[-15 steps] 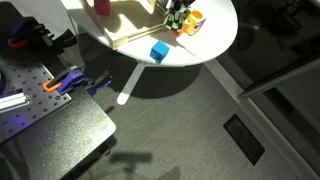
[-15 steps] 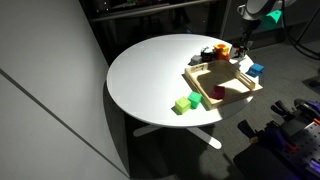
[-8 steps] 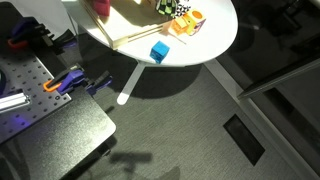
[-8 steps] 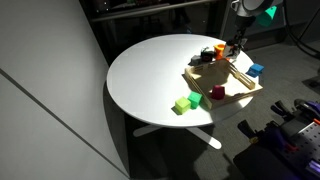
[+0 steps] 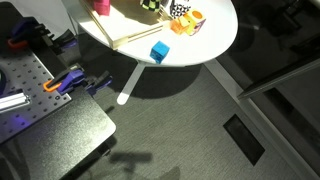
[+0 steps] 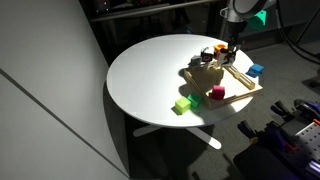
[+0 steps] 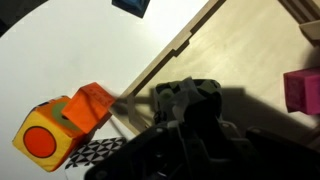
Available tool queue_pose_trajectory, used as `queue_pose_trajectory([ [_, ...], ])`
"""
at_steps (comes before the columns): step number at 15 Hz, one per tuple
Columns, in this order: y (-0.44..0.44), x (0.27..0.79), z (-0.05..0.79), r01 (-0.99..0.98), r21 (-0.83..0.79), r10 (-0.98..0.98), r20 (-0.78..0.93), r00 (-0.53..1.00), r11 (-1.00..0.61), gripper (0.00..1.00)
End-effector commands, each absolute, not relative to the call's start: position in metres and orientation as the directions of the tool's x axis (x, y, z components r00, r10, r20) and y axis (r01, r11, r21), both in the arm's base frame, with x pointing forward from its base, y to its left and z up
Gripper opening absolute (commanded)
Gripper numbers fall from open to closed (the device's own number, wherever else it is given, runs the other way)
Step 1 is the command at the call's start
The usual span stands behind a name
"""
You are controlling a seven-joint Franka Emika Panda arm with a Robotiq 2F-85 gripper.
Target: Pick up the block with a letter on top and put it in the wooden tray
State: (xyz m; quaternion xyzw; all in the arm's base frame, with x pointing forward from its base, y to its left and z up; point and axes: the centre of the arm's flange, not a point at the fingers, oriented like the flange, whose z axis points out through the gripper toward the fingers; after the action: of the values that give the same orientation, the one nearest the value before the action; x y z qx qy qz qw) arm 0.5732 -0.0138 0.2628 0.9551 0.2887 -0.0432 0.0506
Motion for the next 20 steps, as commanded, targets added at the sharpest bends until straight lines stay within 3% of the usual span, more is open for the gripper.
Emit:
queue_pose_trajectory([
  [1, 0.000, 0.569, 0.275, 0.574, 0.036, 0.561, -0.165, 0.811, -0.818, 0.47],
  [8, 0.017, 0.557, 0.298, 0.527, 0.024, 0.514, -0.188, 0.837, -0.849, 0.99],
  [20, 0.046, 0.562, 0.322, 0.208, 0.016, 0.202, -0.186, 0.962, -0.978, 1.00],
])
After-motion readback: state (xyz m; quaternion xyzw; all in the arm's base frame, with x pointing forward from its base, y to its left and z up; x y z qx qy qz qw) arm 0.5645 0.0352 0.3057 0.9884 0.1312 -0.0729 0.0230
